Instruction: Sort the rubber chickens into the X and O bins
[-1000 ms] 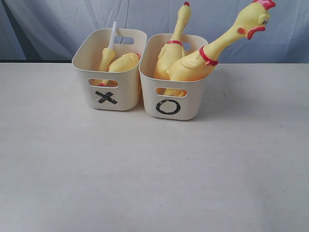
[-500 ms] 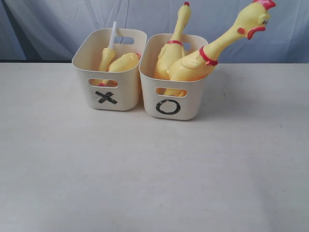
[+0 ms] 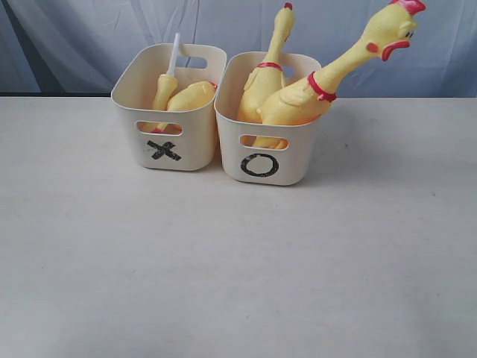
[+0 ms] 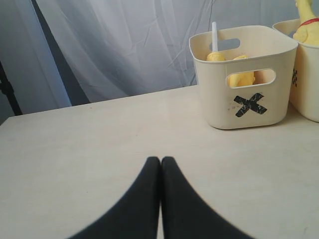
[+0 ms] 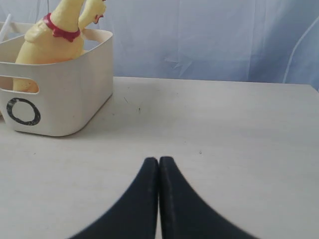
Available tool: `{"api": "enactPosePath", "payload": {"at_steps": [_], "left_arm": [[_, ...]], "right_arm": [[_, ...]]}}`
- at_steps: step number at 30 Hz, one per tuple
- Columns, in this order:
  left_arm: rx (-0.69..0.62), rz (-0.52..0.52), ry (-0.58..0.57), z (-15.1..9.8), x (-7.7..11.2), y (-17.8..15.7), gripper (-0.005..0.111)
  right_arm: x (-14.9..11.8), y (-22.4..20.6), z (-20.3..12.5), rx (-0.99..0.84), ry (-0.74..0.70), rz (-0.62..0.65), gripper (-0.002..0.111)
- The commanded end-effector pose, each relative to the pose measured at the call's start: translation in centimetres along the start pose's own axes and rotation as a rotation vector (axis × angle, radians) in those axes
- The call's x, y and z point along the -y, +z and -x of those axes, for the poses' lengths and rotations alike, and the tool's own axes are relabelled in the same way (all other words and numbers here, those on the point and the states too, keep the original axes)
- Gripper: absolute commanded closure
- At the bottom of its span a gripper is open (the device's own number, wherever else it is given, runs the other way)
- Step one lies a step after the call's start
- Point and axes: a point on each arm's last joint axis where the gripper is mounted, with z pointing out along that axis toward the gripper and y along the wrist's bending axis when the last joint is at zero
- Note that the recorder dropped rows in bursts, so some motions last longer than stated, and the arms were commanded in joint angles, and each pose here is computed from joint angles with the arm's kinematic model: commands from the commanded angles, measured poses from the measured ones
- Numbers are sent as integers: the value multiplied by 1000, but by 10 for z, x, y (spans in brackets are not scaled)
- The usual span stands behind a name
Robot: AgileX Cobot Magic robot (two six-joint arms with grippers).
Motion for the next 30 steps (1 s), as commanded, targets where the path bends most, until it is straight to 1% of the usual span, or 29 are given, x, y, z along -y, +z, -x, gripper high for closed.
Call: {"api": "enactPosePath", "payload": {"at_steps": [1, 21, 26, 30], "left_arm": [[-2, -1, -17, -1, 0, 0, 107], [-4, -2, -17, -2, 0, 0, 107], [3, -7, -55, -1, 1, 0, 107], [3, -7, -55, -1, 1, 0, 107]], "right_arm": [[0, 0, 0, 4, -1, -7, 107], [1, 0, -1, -10, -1, -9, 107], [1, 0, -1, -10, -1, -9, 107], [1, 0, -2, -12, -1, -9, 107]]}}
